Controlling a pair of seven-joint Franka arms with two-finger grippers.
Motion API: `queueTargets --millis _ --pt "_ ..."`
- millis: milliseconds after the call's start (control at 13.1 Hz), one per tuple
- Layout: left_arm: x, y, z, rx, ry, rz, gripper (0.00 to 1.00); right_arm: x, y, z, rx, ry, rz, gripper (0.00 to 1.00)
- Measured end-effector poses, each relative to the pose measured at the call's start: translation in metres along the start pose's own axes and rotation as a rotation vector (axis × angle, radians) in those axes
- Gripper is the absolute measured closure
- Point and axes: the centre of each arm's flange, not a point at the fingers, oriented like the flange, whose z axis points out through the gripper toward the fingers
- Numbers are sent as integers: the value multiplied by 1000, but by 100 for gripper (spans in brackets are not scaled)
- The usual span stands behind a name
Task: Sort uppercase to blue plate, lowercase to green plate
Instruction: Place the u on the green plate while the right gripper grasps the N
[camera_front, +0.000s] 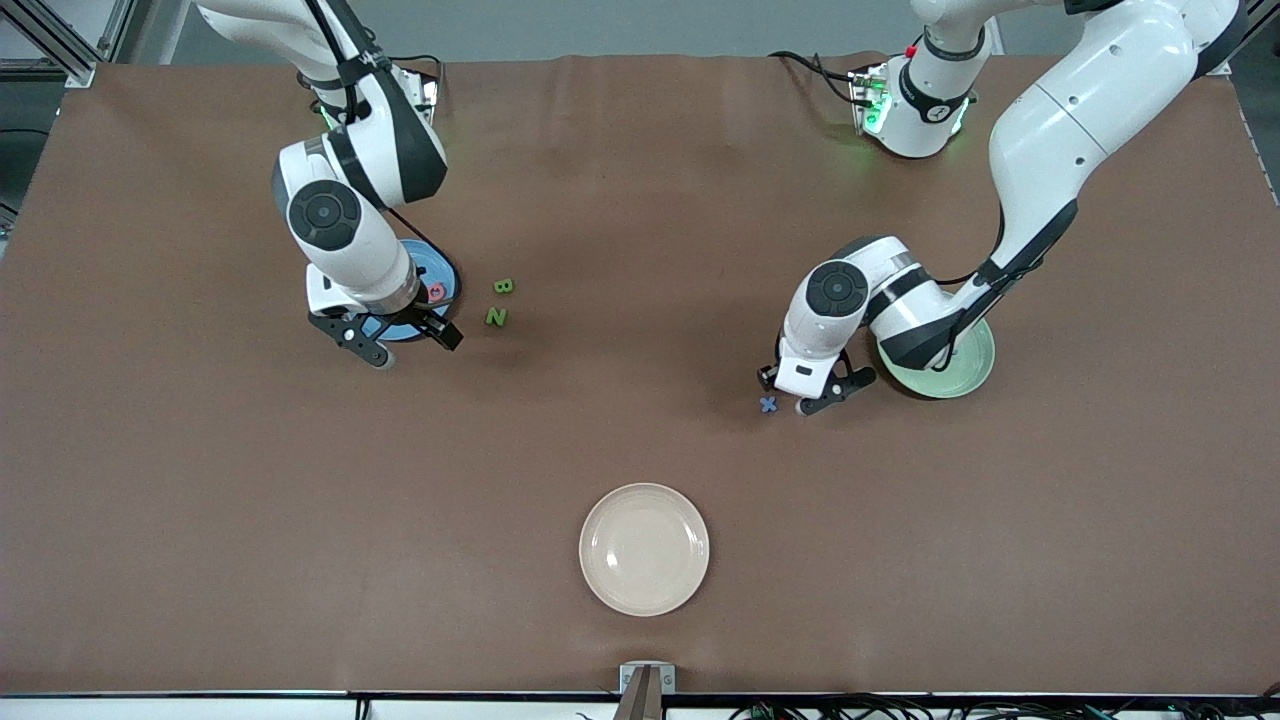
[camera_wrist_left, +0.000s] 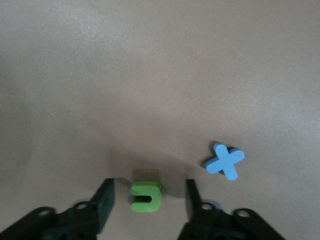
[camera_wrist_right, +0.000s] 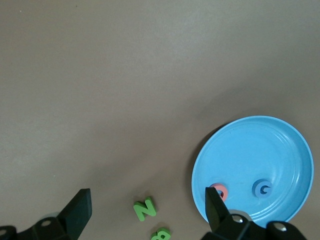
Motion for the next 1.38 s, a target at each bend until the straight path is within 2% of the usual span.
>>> queueTargets --millis 76,229,306,458,535,840,993,1222,1375 --pt "-1 -1 1 3 -2 0 40 0 0 0 0 0 -6 0" --pt "-1 -1 2 3 -2 1 50 -4 -3 0 0 0 -19 0" --pt "-1 -1 2 3 -2 2 51 -7 -4 0 -1 -1 -25 0" --pt "-2 0 1 -1 -2 3 69 -11 -7 -1 -9 -6 -35 0" --pt "-2 0 1 -2 -1 3 73 -12 -8 -3 -7 -5 -38 0" --pt "8 -4 -3 -4 4 -6 73 -11 -21 -24 30 21 -49 0" --pt "17 -9 -20 -21 3 11 73 -23 -29 -26 27 20 -73 0" --pt "38 -40 -58 11 -27 141 73 -59 -45 -18 25 22 -138 0" --pt "48 -77 -71 42 -65 253 73 -72 -47 -2 58 41 -153 0"
